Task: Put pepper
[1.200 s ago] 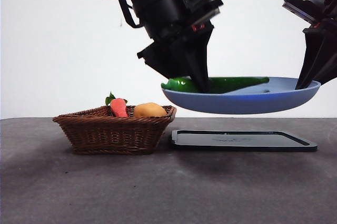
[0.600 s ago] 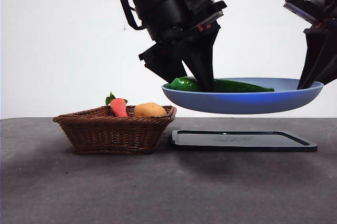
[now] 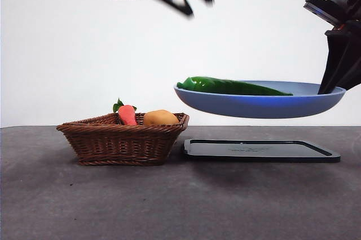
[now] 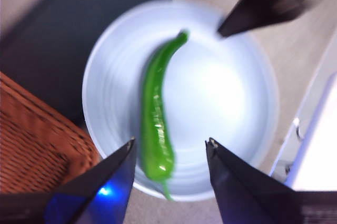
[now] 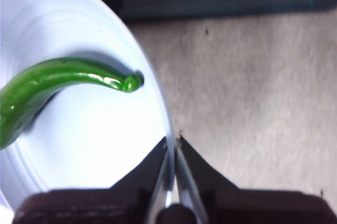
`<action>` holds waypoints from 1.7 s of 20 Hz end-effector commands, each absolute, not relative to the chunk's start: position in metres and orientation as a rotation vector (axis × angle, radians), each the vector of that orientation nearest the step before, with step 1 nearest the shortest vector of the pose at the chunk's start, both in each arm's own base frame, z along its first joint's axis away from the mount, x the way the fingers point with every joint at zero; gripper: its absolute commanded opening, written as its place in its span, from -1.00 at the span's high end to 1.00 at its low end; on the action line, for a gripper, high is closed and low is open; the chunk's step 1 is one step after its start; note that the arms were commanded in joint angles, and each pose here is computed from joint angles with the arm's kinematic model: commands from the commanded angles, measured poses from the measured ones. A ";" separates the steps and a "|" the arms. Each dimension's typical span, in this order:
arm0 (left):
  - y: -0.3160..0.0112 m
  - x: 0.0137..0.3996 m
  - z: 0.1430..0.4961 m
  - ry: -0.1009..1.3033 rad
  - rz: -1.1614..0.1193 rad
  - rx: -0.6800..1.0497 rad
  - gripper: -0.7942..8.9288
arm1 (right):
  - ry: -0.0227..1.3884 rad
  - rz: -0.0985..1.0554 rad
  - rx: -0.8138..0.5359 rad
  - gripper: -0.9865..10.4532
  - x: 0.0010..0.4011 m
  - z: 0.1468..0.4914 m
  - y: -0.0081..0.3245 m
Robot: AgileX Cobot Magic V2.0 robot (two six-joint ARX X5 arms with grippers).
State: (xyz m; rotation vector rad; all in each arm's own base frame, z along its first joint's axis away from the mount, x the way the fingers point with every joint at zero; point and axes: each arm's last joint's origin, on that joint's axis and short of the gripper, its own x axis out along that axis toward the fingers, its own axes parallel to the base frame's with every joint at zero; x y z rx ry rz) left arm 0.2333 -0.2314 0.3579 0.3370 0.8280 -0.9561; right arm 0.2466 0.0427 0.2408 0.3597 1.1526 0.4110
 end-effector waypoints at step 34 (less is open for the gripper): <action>-0.166 0.170 0.437 0.587 -0.952 0.242 0.36 | 1.169 0.209 0.465 0.50 0.400 0.198 0.001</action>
